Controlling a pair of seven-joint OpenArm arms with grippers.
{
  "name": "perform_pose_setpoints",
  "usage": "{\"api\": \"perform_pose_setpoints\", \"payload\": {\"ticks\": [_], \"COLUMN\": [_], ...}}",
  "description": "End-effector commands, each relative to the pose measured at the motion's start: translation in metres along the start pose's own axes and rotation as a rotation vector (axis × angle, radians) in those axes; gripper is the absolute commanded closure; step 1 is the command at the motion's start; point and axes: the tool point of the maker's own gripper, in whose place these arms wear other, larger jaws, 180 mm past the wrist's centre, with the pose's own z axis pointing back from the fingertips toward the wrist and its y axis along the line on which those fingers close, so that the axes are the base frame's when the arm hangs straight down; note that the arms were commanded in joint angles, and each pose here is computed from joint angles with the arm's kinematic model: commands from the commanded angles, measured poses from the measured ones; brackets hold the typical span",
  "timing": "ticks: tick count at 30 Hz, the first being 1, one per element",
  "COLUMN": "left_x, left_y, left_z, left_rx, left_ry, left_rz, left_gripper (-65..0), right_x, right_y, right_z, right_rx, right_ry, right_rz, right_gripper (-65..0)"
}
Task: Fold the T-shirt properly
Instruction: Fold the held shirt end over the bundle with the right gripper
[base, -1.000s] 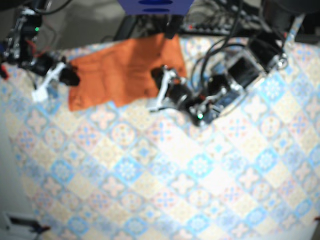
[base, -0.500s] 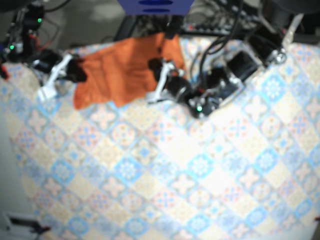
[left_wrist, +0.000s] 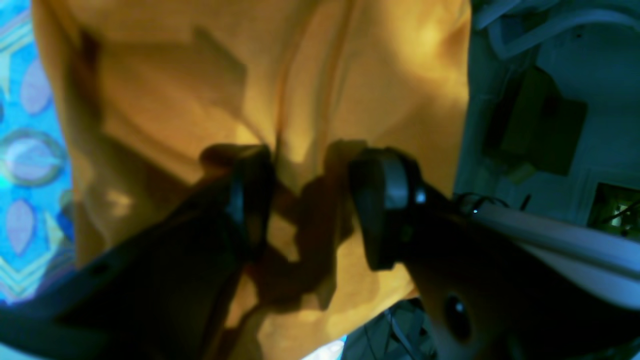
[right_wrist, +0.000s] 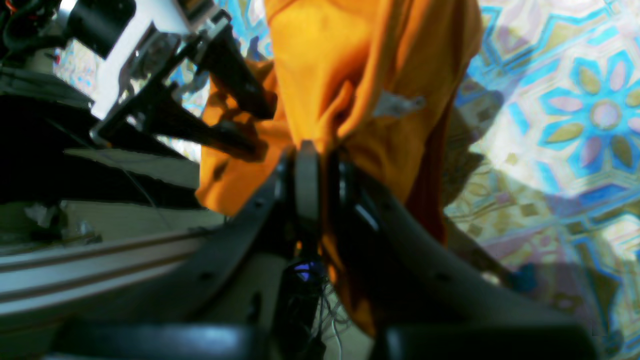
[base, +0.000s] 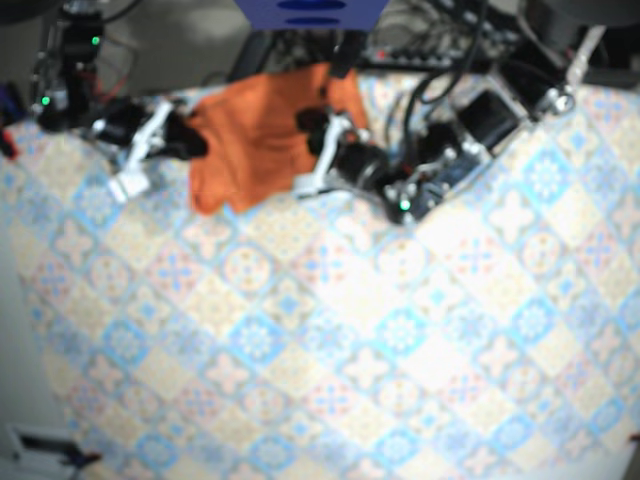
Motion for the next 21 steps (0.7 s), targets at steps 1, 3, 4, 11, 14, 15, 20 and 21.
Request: {"api": "perform_pose_setpoints", "payload": {"ticks": [1, 3, 4, 11, 14, 15, 20, 21], "left_x": [-0.032, -0.033, -0.033, -0.032, -0.038, -0.039, -0.037, -0.037], "left_y": [0.015, 0.016, 0.016, 0.021, 0.025, 0.027, 0.028, 0.028], "left_z": [0.002, 0.002, 0.002, 0.004, 0.003, 0.004, 0.003, 0.003], "left_rx": [0.077, 0.081, 0.081, 0.106, 0.133, 0.140, 0.148, 0.148], "left_ry": [0.140, 0.144, 0.144, 0.154, 0.182, 0.188, 0.178, 0.177], "left_rz": [-0.008, -0.009, -0.009, -0.025, -0.043, -0.047, -0.054, -0.052], "left_gripper": [-28.5, -28.5, -28.5, -28.5, -28.5, -28.5, -28.5, -28.5], "right_x": [0.015, 0.015, 0.013, 0.005, 0.004, 0.005, 0.007, 0.008], "right_y": [0.011, 0.021, 0.024, 0.059, 0.075, 0.080, 0.099, 0.099], "right_z": [0.002, -0.002, -0.004, -0.028, -0.037, -0.040, -0.051, -0.052], "right_rx": [0.032, 0.059, 0.071, 0.191, 0.245, 0.263, 0.319, 0.317], "right_ry": [-0.043, -0.031, -0.025, 0.029, 0.049, 0.054, 0.068, 0.068], "right_rz": [0.043, 0.063, 0.066, 0.106, 0.131, 0.143, 0.160, 0.158], "right_gripper": [0.0, 0.0, 0.0, 0.0, 0.0, 0.0, 0.0, 0.0]}}
